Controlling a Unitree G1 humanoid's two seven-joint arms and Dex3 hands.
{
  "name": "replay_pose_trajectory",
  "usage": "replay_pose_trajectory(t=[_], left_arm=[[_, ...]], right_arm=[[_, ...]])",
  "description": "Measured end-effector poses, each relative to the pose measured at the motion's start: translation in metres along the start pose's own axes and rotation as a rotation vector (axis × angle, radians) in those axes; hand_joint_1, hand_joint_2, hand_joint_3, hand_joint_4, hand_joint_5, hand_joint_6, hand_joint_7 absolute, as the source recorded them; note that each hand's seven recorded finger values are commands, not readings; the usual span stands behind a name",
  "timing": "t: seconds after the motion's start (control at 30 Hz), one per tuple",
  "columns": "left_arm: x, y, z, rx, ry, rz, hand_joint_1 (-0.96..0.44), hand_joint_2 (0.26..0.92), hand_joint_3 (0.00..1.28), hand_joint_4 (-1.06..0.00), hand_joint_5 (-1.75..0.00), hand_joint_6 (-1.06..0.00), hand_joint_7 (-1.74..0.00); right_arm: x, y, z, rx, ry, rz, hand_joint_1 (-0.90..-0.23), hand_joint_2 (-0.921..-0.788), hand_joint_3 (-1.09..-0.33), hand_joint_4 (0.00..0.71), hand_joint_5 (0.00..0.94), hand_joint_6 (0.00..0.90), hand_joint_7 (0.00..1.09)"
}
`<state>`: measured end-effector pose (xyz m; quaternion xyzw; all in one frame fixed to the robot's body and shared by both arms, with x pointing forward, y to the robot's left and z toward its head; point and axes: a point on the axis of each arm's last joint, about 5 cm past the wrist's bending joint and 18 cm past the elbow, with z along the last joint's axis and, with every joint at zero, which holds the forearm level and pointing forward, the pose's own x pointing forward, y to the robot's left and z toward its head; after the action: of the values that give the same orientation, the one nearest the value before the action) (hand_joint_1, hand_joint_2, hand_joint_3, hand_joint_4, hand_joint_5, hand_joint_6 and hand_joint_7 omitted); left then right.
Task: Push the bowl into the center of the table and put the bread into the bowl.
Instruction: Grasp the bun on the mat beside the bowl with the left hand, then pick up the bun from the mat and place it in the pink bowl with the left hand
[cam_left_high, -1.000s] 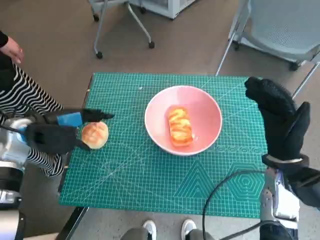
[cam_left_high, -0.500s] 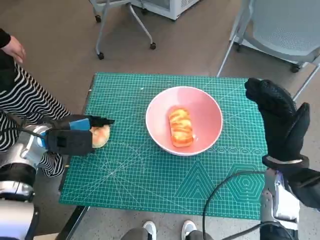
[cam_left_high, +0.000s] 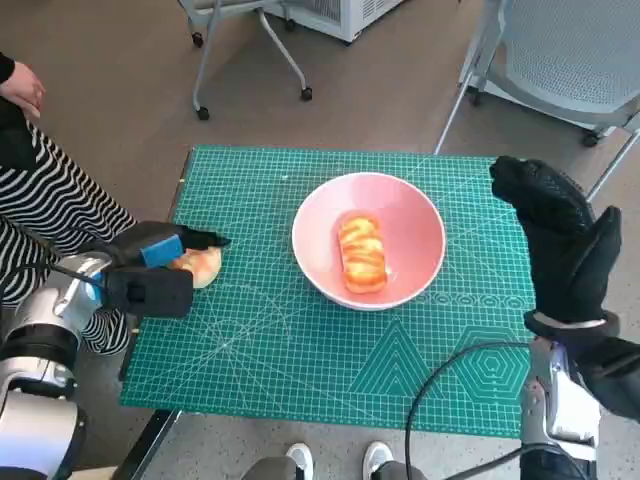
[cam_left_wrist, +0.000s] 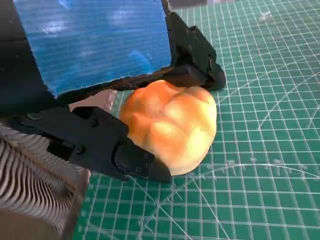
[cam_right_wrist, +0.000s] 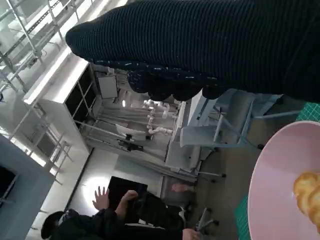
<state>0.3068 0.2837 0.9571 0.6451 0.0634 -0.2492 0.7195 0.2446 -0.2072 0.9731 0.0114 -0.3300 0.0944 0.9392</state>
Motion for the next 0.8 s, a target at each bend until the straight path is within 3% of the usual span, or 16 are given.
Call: replay_pose_trajectory(t=[0.23, 0.57, 0.8], left_arm=[[-0.006, 0.025, 0.003, -0.02, -0.105, 0.063, 0.0, 0.92, 0.1, -0.65, -1.16, -0.59, -1.26], [-0.022, 0.076, 0.024, -0.122, -0.388, 0.356, 0.0, 0.92, 0.15, -0.57, -1.28, -0.56, -1.26], [-0.027, 0.1, 0.041, -0.123, -0.535, 0.461, 0.0, 0.92, 0.16, -0.57, -1.29, -0.54, -1.26]], right_arm=[[-0.0006, 0.0, 0.0, 0.001, 0.001, -0.003, -0.694, -0.921, -0.739, 0.182, 0.0, 0.087, 0.53], [-0.0009, 0.0, -0.001, 0.004, 0.007, -0.002, -0.685, -0.921, -0.74, 0.182, 0.0, 0.087, 0.53], [-0.001, 0.0, -0.001, 0.004, 0.009, -0.002, -0.68, -0.921, -0.747, 0.182, 0.0, 0.087, 0.53]])
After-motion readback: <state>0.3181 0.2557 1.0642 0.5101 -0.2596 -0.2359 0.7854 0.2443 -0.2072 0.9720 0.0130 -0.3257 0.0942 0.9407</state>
